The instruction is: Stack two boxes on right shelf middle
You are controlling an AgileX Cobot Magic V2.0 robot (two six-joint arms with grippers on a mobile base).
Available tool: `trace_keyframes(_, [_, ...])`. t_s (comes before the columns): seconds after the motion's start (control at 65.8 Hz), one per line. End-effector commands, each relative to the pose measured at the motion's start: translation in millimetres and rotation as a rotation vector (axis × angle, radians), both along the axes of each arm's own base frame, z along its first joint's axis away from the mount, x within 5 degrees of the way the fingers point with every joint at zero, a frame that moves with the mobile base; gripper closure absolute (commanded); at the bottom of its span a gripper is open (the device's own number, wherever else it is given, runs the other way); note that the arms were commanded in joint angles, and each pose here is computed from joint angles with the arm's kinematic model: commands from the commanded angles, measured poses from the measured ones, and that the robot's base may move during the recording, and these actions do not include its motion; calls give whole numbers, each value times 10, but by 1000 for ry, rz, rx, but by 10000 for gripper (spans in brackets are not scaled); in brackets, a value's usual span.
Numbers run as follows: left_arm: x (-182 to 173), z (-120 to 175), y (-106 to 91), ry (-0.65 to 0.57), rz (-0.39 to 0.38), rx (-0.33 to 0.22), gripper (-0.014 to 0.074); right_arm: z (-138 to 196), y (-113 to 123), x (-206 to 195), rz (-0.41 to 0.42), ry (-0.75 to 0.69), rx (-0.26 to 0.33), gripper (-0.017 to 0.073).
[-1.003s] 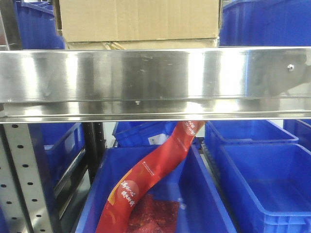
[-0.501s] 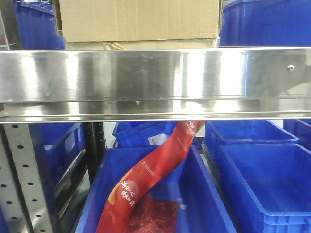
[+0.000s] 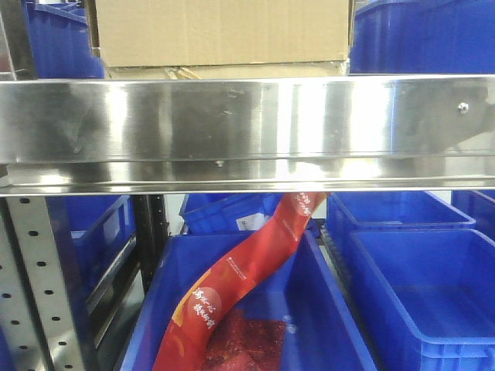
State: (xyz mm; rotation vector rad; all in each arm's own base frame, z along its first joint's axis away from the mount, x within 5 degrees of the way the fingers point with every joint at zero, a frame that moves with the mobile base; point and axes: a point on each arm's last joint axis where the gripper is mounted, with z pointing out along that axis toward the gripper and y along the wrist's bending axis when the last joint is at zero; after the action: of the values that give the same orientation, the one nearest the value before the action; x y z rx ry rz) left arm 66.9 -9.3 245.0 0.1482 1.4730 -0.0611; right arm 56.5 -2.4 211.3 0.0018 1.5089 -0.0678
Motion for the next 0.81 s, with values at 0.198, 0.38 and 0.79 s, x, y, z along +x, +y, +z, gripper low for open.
trace_keyframes(0.198, [-108, -310, 74, 2, 97, -86, 705, 13, -4, -4, -6, -19, 7, 720])
trace_keyframes(0.38, [-107, -330, 77, 23, 103, -77, 705, 13, -4, -4, -6, -19, 7, 720])
trace_keyframes(0.79, [-107, -330, 77, 23, 103, -77, 705, 13, -4, -4, -6, -19, 7, 720])
